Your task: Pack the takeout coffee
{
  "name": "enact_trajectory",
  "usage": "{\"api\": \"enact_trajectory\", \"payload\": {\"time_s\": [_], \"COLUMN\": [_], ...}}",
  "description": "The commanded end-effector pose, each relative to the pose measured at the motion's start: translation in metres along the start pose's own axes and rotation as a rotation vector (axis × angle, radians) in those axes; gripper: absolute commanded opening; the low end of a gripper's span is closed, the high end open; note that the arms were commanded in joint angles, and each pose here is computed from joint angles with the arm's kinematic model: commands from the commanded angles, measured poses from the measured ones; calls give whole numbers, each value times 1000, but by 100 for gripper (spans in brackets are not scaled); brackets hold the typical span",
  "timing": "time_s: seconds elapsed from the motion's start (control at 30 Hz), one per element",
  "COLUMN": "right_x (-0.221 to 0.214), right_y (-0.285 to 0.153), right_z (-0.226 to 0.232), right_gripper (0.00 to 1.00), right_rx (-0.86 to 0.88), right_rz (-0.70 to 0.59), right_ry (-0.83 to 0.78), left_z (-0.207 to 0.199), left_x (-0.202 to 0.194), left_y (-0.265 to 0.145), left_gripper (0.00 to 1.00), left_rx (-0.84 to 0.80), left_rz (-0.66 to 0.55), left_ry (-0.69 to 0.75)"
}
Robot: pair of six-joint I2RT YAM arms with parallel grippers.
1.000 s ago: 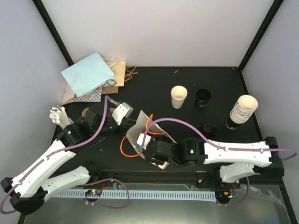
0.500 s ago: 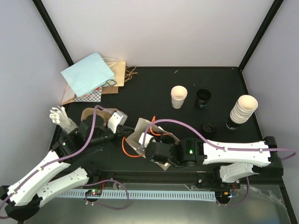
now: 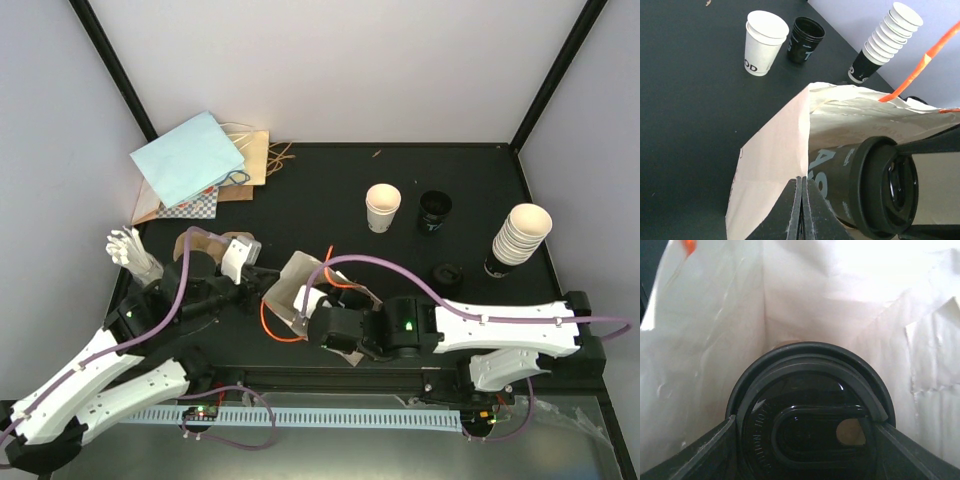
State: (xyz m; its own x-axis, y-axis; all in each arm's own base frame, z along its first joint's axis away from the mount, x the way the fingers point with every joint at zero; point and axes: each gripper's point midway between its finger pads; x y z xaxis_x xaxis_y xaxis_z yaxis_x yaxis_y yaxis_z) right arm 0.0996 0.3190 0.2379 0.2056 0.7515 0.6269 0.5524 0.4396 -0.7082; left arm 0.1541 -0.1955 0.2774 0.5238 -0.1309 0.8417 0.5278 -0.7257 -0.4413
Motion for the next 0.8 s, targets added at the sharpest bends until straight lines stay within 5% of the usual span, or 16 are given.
{"api": "enact_trajectory", "payload": {"time_s": [0.0, 0.3, 0.77], "right_x": [11, -2, 0], "right_y": [-7, 17, 57], "right_z": [-18, -25, -98], "right_gripper": [52, 51, 51], "right_rx": [-6, -4, -120], "right_rz": [3, 124, 162], "right_ry": [118, 143, 187], "left_z": [0, -1, 9], "left_x": [14, 20, 74], "left_y": [-8, 4, 28], "left_gripper": [1, 2, 2], "left_rx": [23, 13, 125], "left_rz": [-41, -58, -148], "left_ry": [-23, -117, -184]}}
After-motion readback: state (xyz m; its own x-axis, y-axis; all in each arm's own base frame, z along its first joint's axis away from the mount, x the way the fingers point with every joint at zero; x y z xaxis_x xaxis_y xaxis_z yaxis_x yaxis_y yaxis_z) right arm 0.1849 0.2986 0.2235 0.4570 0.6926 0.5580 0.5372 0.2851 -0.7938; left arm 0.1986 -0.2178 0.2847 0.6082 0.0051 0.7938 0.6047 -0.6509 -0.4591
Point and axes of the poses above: each gripper's point midway between its finger pads, its own y axis out along the fingers, its own z axis along the line the jaws close on, x = y × z, and after that the axes turned 7 degrees about y, right-handed
